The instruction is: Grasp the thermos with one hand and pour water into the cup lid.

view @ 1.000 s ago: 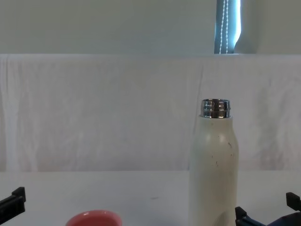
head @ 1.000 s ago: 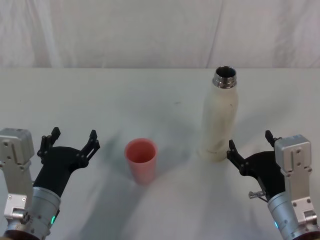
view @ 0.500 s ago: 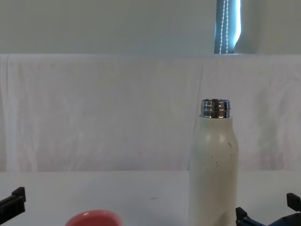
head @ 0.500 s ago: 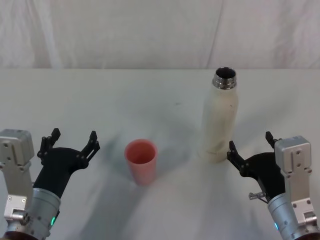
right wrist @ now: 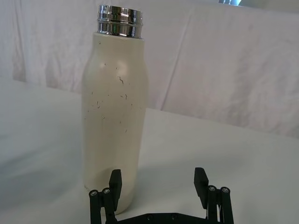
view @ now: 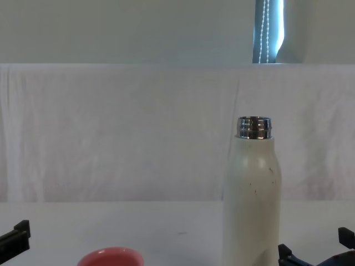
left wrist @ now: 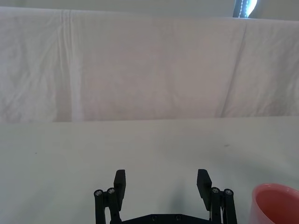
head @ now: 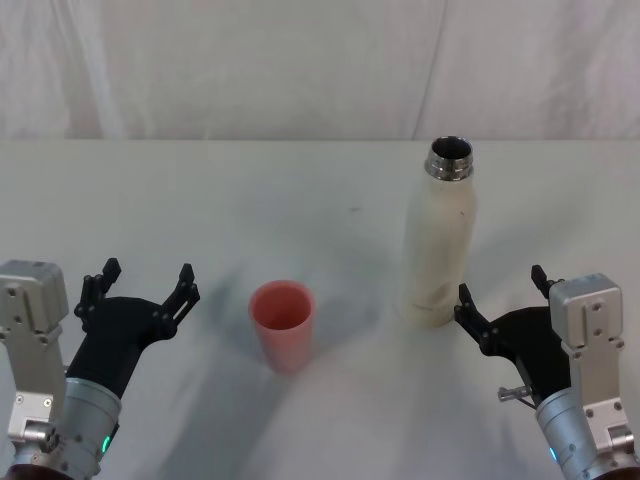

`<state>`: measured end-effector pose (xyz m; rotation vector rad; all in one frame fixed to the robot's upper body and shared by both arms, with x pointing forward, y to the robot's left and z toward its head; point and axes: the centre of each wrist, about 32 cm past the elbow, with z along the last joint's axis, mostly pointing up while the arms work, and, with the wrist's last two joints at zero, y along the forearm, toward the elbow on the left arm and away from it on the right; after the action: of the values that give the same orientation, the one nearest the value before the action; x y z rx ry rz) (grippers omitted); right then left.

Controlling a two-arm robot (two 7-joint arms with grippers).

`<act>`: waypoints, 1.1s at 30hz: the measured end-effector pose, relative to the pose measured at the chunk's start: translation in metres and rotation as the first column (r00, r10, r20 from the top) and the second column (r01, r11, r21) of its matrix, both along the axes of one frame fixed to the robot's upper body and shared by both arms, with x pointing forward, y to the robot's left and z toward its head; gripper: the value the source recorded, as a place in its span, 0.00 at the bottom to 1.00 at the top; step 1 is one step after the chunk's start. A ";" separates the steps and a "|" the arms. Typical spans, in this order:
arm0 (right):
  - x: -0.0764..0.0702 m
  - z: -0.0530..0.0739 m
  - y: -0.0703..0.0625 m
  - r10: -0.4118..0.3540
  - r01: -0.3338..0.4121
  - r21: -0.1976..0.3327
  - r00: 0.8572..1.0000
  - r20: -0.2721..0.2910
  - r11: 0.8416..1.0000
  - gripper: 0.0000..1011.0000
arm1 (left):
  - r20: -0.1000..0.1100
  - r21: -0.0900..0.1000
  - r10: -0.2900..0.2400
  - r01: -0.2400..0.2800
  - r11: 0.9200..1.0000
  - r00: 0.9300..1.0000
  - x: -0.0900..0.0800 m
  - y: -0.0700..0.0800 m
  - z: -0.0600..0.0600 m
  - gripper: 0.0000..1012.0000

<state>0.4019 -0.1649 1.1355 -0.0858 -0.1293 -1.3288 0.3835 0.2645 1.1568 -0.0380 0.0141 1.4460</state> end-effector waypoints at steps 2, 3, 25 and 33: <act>0.000 0.000 0.000 0.000 0.000 0.000 1.000 0.000 1.000 0.99 | 0.000 0.000 0.000 0.000 1.000 1.000 0.000 0.000 0.000 0.99; 0.000 0.000 0.000 0.000 0.000 0.000 1.000 0.000 1.000 0.99 | 0.000 0.000 0.000 0.000 1.000 1.000 0.000 0.000 0.000 0.99; 0.000 0.000 0.000 0.001 -0.001 0.001 1.000 0.001 1.000 0.99 | 0.000 0.000 0.000 0.000 1.000 1.000 0.000 0.000 0.000 0.99; 0.000 0.000 0.000 0.001 -0.001 0.001 1.000 0.001 1.000 0.99 | 0.000 0.000 0.000 0.000 1.000 1.000 0.000 0.000 0.000 0.99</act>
<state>0.4018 -0.1647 1.1359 -0.0843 -0.1297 -1.3274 0.3835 0.2645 1.1568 -0.0380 0.0141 1.4460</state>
